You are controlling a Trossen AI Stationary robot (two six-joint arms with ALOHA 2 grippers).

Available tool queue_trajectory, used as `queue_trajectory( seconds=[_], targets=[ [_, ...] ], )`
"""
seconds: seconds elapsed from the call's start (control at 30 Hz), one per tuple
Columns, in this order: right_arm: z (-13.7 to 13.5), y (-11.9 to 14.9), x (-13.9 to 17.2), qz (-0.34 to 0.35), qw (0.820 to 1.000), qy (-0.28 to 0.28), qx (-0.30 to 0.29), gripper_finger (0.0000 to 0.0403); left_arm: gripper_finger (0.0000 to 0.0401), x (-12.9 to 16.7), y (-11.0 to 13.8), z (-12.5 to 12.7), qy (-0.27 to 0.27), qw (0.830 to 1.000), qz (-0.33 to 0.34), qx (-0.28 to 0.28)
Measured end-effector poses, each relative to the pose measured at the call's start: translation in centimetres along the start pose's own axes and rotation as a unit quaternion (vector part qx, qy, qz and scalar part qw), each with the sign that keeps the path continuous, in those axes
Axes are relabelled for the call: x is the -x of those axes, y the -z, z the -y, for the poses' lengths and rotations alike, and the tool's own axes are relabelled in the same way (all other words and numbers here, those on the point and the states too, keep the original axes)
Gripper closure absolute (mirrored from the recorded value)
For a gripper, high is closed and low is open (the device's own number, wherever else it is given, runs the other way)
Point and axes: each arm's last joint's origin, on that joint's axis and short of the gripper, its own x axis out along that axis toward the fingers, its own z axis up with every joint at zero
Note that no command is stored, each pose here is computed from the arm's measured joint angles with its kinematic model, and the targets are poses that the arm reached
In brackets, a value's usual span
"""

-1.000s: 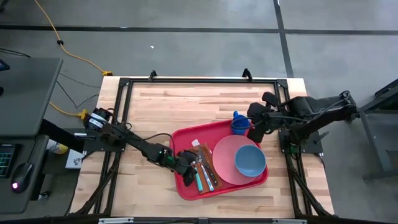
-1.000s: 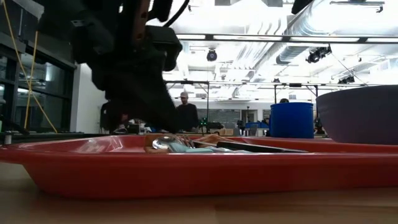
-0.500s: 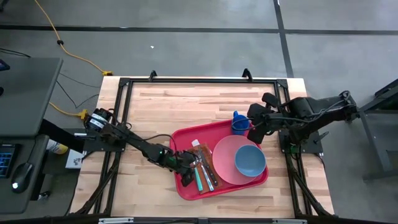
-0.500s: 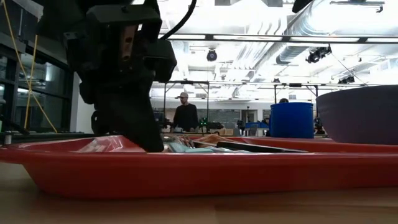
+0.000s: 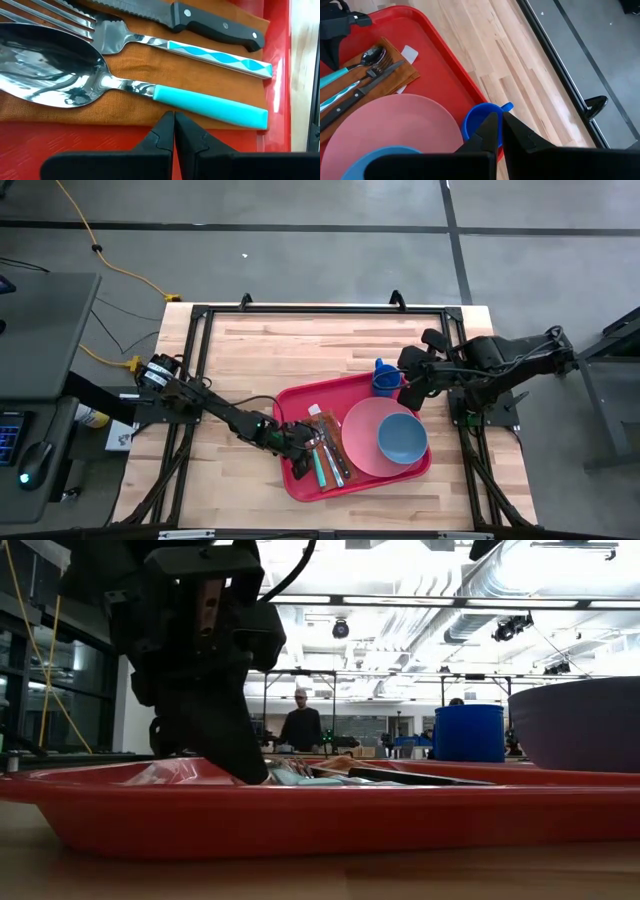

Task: Set up tray
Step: Adjust the orange napkin on the red serving tray

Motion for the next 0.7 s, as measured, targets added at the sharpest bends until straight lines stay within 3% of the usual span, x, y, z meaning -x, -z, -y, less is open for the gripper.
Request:
queue_trajectory(
  seconds=[0.7],
  targets=[
    [0.01, -0.01, 0.01, 0.001, 1.0, 0.001, -0.01, 0.0403, 0.0357, 0.04, 0.28, -0.63, -0.043, 0.999, -0.002, -0.005]
  ],
)
